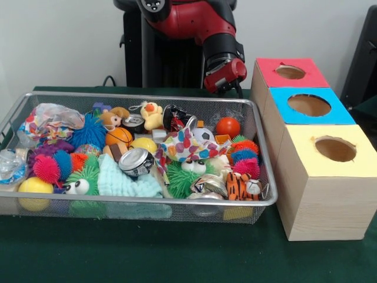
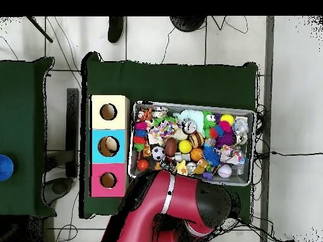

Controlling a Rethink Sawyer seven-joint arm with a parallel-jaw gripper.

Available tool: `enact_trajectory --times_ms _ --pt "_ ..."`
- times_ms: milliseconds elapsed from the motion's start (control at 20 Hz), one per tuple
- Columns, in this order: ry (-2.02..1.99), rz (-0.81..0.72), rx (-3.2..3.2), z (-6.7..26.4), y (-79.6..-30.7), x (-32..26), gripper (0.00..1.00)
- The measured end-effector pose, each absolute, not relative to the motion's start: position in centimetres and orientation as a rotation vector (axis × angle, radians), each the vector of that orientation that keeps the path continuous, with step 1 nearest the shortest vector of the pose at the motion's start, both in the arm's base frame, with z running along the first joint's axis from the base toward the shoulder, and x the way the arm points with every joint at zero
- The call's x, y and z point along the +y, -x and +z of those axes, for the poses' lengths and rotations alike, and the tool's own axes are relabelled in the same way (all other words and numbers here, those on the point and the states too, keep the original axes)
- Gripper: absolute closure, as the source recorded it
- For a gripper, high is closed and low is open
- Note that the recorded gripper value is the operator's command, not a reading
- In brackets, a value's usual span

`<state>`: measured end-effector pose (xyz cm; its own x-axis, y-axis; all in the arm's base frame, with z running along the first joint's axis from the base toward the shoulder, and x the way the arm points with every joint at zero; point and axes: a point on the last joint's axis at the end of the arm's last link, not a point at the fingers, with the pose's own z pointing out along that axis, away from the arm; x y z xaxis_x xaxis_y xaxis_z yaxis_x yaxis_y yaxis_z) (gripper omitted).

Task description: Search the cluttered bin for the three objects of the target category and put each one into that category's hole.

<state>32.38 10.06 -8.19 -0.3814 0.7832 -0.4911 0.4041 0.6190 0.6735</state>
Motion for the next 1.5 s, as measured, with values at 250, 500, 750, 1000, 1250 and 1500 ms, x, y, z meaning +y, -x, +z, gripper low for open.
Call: enact_trajectory --times_ms 250,500,750,1000,1250,1500 --pt "-0.922 0.567 1.996 -8.3 -32.3 10.1 0.0" --pt "-0.893 0.568 1.97 -8.6 -32.3 10.1 0.0" --pt "-0.869 0.572 1.941 -9.0 -32.4 9.8 0.0" --pt "-0.86 0.574 1.924 -9.2 -32.4 9.8 0.0" --pt "-0.847 0.565 1.926 -9.2 -32.4 9.8 0.0" --pt "-0.825 0.511 1.956 -8.9 -32.6 9.9 0.0"
